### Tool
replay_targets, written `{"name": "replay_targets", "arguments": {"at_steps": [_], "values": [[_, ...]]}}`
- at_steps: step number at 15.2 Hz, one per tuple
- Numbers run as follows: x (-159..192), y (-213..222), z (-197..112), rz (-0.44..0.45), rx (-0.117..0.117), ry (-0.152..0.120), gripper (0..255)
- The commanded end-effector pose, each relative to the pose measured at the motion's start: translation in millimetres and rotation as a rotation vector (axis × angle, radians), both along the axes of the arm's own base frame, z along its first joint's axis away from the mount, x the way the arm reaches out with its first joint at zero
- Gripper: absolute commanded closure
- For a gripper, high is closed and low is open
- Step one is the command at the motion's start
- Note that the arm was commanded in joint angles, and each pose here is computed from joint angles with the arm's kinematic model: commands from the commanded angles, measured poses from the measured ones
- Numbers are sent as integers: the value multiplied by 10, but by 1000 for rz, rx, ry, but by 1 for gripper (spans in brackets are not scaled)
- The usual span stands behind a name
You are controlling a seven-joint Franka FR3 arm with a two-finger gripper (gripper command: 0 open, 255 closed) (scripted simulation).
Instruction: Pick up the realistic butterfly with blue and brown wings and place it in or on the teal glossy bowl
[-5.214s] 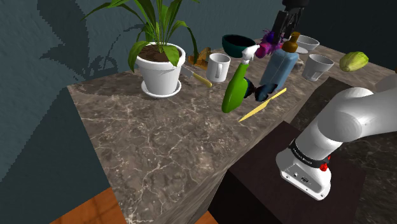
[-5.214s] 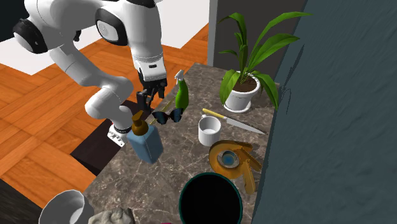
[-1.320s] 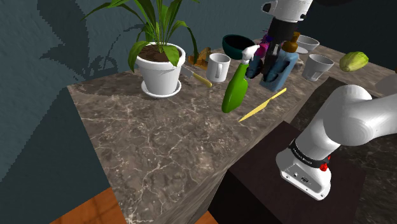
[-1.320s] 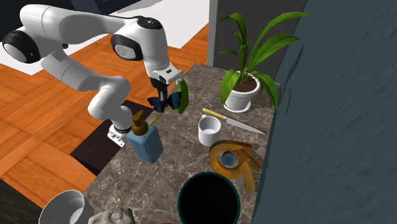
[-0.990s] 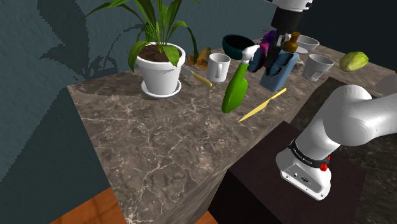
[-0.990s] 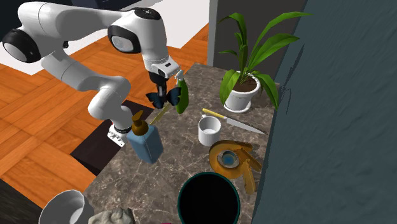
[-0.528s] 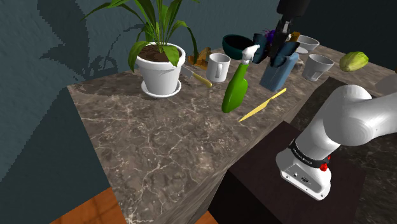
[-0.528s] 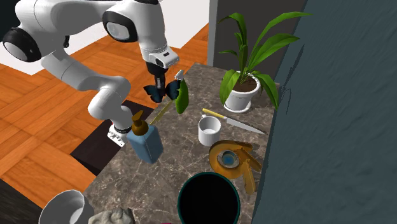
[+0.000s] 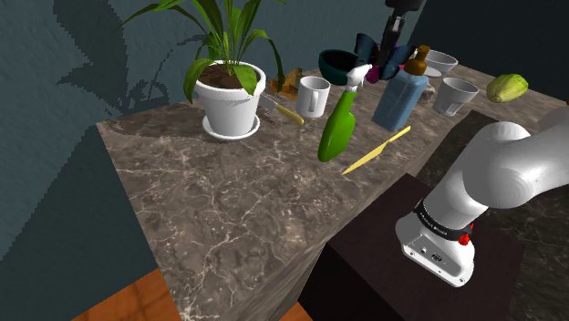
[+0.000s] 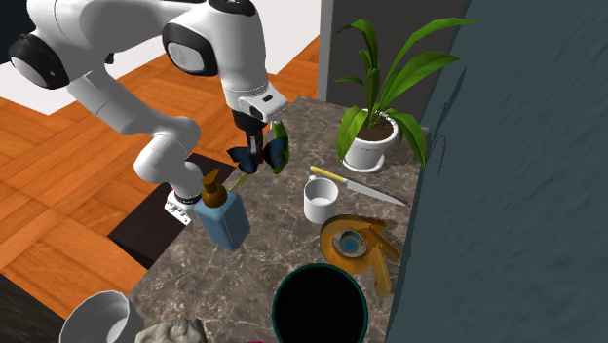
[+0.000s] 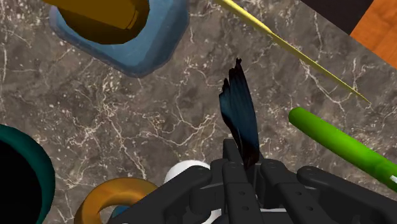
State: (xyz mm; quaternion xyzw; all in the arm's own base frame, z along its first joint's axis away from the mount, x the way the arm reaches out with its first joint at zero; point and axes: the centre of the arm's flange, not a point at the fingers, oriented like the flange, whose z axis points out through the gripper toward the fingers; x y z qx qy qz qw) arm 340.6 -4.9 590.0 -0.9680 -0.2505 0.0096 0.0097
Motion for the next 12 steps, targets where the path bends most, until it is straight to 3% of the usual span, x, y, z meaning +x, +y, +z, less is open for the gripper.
{"name": "replay_targets", "arguments": {"at_steps": [1, 12], "values": [[195, -193, -17, 0, -1, 0, 255], [1276, -1162, -9, 0, -1, 0, 255]]}}
